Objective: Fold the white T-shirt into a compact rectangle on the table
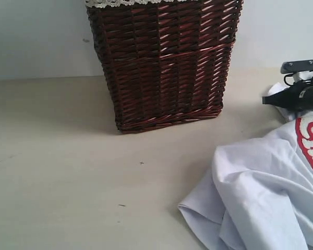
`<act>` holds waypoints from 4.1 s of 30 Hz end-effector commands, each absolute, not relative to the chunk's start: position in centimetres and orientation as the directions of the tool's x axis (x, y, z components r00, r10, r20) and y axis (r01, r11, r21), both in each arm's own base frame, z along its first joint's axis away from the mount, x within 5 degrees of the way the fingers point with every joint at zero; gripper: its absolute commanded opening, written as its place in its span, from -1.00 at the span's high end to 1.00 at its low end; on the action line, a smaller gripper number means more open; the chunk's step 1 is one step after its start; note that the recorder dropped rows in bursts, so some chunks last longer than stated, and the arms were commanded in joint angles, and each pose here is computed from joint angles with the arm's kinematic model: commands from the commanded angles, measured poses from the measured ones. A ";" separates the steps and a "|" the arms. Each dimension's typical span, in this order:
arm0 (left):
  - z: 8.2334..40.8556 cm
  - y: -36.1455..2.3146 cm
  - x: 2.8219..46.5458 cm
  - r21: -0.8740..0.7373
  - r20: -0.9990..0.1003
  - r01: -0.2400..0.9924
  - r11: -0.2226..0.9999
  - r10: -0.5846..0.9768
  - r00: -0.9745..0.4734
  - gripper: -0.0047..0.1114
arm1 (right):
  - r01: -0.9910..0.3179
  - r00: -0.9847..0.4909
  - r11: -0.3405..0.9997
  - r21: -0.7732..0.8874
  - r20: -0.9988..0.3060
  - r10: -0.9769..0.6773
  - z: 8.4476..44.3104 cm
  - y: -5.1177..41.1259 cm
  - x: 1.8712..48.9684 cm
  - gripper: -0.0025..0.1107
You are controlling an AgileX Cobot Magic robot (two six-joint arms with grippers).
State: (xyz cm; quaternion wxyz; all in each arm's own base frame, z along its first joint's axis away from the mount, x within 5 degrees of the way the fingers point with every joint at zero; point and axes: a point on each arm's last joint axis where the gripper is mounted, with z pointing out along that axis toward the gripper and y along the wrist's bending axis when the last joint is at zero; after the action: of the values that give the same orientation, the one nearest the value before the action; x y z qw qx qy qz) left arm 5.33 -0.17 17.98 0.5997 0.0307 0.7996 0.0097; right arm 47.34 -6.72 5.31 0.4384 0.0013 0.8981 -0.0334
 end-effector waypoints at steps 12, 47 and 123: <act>18.1 -0.2 5.3 0.052 -0.962 0.043 0.998 0.062 -0.266 0.92 | -0.058 -0.642 0.935 -0.351 -0.704 -0.304 18.0 -7.8 45.5 0.96; 18.1 -0.2 5.3 0.052 -0.962 0.043 0.998 0.062 -0.266 0.92 | 0.067 -0.027 0.984 0.164 -0.986 0.166 20.9 -0.5 8.6 0.96; 13.6 -25.1 24.6 -0.085 -0.772 0.996 -0.025 0.634 -0.051 0.74 | 0.126 -0.334 0.985 0.115 -0.930 0.151 18.0 -0.7 7.6 0.96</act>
State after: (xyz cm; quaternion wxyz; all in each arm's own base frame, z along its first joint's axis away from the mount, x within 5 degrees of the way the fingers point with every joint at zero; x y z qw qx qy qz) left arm 24.46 -24.57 13.82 0.2546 0.6459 0.6315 -0.3454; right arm 7.60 -0.68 18.01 0.5638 0.0908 0.8208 0.0125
